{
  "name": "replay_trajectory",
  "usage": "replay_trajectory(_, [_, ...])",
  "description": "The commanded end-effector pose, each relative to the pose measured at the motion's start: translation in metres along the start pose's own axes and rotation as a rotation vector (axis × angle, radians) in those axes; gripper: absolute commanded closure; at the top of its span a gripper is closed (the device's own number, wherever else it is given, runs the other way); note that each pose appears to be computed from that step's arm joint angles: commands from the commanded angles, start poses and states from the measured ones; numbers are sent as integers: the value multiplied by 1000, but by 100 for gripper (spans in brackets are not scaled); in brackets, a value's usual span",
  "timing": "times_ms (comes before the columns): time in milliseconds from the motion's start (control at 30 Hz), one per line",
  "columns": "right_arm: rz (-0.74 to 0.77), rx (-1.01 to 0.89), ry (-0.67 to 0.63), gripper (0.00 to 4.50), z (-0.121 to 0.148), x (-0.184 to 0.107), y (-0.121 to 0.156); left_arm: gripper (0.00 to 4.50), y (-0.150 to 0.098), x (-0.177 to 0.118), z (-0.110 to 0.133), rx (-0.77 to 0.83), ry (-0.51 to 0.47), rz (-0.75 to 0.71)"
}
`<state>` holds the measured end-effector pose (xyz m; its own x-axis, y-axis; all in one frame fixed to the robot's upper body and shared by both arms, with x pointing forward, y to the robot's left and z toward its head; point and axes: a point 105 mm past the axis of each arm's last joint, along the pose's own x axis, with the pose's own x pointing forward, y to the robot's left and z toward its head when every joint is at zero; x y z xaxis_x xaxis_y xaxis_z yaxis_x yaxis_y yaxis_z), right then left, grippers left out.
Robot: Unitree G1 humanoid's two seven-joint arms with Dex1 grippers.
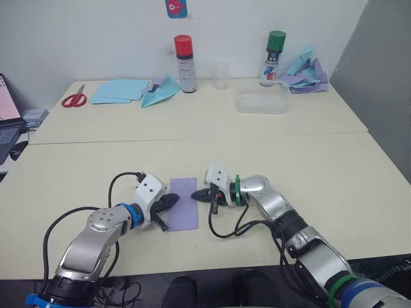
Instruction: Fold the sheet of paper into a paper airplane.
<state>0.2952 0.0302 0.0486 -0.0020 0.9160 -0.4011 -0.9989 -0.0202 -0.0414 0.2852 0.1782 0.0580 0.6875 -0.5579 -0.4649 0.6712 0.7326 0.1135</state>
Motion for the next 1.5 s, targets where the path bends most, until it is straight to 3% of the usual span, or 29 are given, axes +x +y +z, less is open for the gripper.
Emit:
replay_trajectory(33, [190,105,122,443,-29,4,41,450,-8,4,-30,-45,107,-21])
replay_trajectory(167, [275,152,163,443,-34,-5,61,450,-8,4,-31,-43,112,-29])
replay_trajectory(300, [257,164,147,443,-31,-7,61,450,-9,6,-31,-40,116,-39])
replay_trajectory(533, [217,181,-30,443,14,-26,40,450,-12,11,-33,6,125,-65])
replay_trajectory(667, [236,175,-32,443,23,-32,38,450,-12,13,-33,16,117,-67])
replay_trajectory(767, [174,204,-73,443,29,-27,26,450,-11,14,-33,23,114,-68])
replay_trajectory(867, [13,214,-146,443,40,-17,-1,450,-11,15,-32,27,110,-68])
replay_trajectory(967, [-125,185,-118,443,34,-7,-24,450,-11,16,-32,30,109,-71])
replay_trajectory(1133, [-207,148,-52,443,18,1,-35,450,-12,16,-33,42,113,-78])
replay_trajectory(1300, [-364,49,22,443,4,-6,-59,450,-13,15,-34,47,115,-83])
replay_trajectory(1500, [-562,57,-4,443,7,-23,-92,450,-14,16,-34,47,114,-87])
